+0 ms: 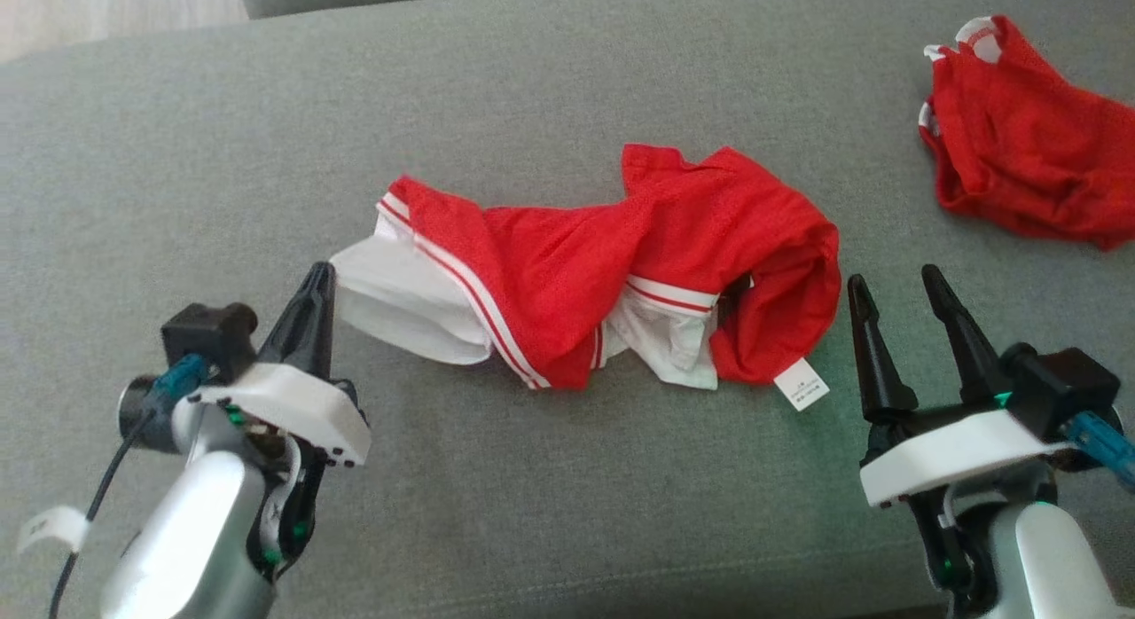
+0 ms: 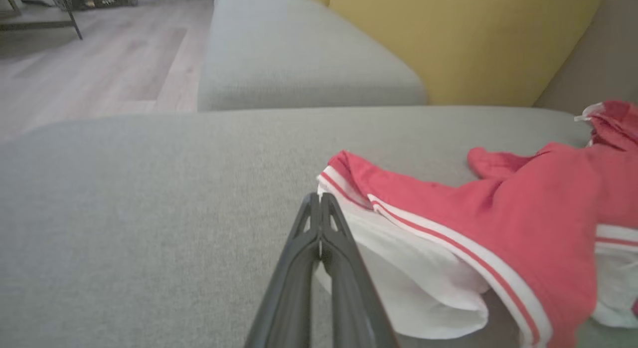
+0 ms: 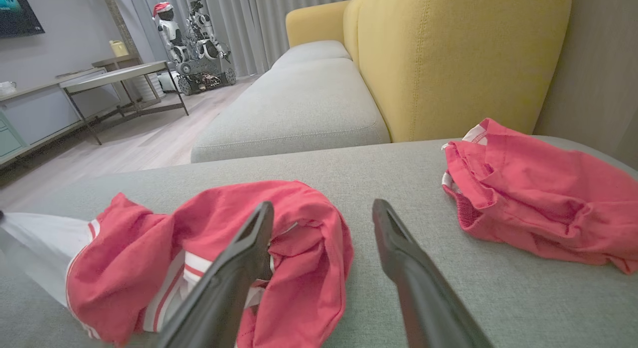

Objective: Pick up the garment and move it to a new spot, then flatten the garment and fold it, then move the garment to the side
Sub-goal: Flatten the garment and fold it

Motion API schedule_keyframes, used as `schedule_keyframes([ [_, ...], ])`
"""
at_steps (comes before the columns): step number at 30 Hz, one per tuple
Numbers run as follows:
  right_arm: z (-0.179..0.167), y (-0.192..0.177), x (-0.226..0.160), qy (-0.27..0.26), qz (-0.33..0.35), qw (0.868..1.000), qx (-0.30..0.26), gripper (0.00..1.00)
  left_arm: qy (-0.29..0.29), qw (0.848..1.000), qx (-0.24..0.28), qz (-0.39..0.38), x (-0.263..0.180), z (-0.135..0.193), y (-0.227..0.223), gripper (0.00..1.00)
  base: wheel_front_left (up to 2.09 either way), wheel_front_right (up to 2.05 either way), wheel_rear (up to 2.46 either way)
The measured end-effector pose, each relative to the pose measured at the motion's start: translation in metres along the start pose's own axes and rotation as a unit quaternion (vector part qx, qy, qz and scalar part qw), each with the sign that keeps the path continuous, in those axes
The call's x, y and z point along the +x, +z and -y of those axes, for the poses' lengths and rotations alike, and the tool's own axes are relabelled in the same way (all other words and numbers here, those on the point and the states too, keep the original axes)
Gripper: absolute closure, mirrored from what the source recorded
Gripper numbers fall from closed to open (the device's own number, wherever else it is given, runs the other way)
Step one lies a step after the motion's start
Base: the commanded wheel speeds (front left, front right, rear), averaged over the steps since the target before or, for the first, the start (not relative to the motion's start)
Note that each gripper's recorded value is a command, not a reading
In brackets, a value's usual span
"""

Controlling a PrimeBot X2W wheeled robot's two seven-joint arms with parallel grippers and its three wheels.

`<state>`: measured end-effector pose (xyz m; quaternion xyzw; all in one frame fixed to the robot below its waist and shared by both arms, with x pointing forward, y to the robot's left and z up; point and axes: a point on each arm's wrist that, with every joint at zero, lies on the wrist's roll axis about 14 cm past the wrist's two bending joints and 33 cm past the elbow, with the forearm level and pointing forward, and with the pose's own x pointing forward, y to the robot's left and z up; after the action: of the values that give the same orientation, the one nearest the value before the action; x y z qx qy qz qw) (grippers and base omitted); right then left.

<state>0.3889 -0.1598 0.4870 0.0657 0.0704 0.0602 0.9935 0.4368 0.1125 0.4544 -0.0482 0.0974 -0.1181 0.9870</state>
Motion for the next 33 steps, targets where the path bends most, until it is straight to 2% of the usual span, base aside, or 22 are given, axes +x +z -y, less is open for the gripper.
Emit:
schedule_keyframes([
  [8,-0.005,0.014,-0.006,0.007,0.021,1.0,-0.002,0.0,-0.001,0.994,0.014,0.106,-0.028,0.007,0.069,1.0,0.0,0.0,0.0],
  [16,-0.01,0.016,-0.02,0.011,0.026,1.0,0.002,0.0,-0.033,0.972,0.044,0.231,-0.066,0.033,0.152,1.0,0.0,0.0,0.0],
  [20,-0.009,0.016,-0.023,0.01,0.027,1.0,0.005,0.0,-0.045,0.965,0.047,0.256,-0.078,0.043,0.172,1.0,0.0,0.0,0.0],
  [24,-0.008,0.01,-0.022,0.007,0.017,1.0,0.009,0.0,-0.029,0.975,0.04,0.218,-0.071,0.035,0.153,1.0,0.0,0.0,0.0],
  [27,-0.006,0.005,-0.02,0.005,0.01,1.0,0.012,0.0,0.0,0.989,0.018,0.145,-0.064,0.018,0.106,1.0,0.0,0.0,0.0],
  [28,-0.006,0.005,-0.02,0.005,0.01,1.0,0.012,0.0,0.0,0.989,0.018,0.145,-0.064,0.018,0.106,1.0,0.0,0.0,0.0],
  [30,-0.005,0.002,-0.018,0.004,0.005,1.0,0.014,0.0,0.026,0.995,0.0,0.092,-0.062,0.003,0.07,1.0,0.0,0.0,0.0],
  [33,-0.004,-0.003,-0.015,0.003,-0.003,1.0,0.015,0.0,0.064,0.997,-0.025,0.036,-0.062,-0.018,0.026,1.0,0.0,0.0,0.0],
])
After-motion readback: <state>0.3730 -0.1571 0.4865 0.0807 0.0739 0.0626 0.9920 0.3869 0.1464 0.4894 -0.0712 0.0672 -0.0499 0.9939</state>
